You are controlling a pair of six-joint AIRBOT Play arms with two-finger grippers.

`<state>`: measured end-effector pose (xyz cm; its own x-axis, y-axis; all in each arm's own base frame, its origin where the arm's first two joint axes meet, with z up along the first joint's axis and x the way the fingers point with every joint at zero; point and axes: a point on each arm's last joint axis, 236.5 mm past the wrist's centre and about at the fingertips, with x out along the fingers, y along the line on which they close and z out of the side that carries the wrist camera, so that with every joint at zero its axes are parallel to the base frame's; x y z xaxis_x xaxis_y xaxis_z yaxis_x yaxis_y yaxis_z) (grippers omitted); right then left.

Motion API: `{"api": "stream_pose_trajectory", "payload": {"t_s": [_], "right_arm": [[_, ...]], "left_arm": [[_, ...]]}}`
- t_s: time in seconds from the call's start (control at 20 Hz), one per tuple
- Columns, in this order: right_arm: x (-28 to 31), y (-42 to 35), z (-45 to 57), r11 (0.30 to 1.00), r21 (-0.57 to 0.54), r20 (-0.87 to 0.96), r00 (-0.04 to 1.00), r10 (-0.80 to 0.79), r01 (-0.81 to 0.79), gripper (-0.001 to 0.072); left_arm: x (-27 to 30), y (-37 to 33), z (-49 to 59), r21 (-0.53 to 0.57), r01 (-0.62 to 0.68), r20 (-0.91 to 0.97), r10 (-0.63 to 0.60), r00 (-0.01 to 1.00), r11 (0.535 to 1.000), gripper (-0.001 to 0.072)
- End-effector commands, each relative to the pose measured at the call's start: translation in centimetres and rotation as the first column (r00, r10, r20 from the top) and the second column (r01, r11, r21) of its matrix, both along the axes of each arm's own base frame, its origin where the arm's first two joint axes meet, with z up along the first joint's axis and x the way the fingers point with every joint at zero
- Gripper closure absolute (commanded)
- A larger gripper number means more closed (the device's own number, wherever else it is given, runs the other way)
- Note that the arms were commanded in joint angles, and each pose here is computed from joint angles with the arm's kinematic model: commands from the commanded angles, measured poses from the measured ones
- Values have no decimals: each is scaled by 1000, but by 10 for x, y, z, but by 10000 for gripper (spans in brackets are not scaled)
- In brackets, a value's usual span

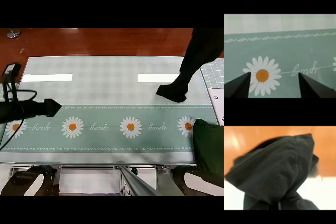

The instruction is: Fold the shirts.

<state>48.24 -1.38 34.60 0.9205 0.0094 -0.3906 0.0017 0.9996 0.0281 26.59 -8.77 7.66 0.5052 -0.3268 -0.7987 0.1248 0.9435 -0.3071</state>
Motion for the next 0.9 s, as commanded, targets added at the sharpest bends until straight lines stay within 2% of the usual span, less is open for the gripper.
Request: {"api": "stream_pose_trajectory", "payload": {"t_s": [0.0, 0.1, 0.2, 0.4, 0.55, 0.7, 0.85], "right_arm": [[-66, 51, 116, 990, -63, 270, 953, 139, -126, 681], [-101, 81, 138, 974, -100, 316, 921, 227, -205, 681], [-137, 124, 134, 933, -95, 271, 893, 359, -346, 681], [-157, 204, 55, 824, -47, 27, 823, 567, -565, 681], [-136, 259, -74, 800, 124, -226, 769, 598, -587, 680], [-143, 345, -201, 721, 369, -372, 618, 693, -587, 680], [-161, 400, -295, 693, 508, -510, 470, 720, -511, 680]], "left_arm": [[-25, -5, -13, -41, -23, -12, 22, 1000, 999, 5], [-20, -4, -13, -44, -30, -2, 30, 1000, 999, 5], [-11, -5, -11, -57, -43, 21, 44, 999, 997, 5], [1, -12, -14, -101, -58, 15, 59, 998, 993, 5], [9, -12, -24, -98, -69, -7, 69, 998, 993, 5], [11, -12, -37, -91, -74, -55, 69, 996, 993, 5], [17, -8, -48, -64, -65, -70, 61, 996, 996, 5]]}}
